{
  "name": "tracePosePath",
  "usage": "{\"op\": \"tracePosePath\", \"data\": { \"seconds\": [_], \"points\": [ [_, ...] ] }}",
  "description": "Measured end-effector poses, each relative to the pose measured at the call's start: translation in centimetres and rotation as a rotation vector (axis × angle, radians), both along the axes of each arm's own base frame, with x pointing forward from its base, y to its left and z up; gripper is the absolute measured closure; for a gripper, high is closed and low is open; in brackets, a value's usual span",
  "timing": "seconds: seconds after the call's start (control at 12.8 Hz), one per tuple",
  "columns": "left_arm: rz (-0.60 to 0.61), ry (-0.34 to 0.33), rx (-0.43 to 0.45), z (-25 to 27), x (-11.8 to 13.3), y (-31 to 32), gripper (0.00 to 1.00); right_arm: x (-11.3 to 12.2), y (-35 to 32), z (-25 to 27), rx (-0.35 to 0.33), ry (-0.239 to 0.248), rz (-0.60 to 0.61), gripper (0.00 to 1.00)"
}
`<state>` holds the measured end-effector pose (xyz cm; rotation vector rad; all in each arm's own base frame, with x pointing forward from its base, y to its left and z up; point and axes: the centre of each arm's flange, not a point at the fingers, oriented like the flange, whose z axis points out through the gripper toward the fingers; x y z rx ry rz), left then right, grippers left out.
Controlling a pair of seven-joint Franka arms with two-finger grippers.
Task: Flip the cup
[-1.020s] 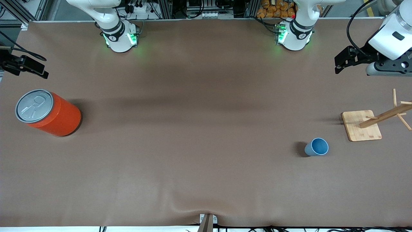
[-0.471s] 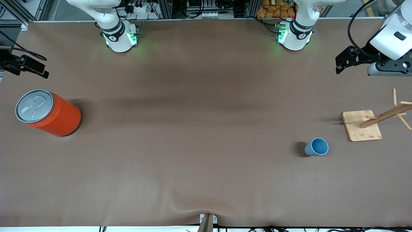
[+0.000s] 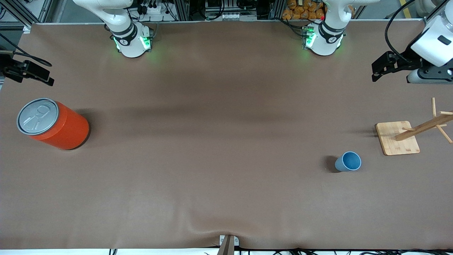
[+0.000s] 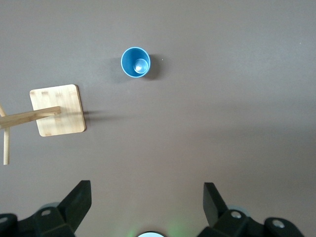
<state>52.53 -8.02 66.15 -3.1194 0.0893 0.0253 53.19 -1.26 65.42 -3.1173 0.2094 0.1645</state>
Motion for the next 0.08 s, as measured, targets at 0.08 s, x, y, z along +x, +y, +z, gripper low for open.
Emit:
{"op": "tracePosePath", "data": {
  "seconds": [0.08],
  "points": [
    [0.003, 0.001, 0.000, -0.01, 0.02, 0.18, 0.00, 0.00, 0.00, 0.00, 0.000, 0.000, 0.000, 0.00]
  ]
}}
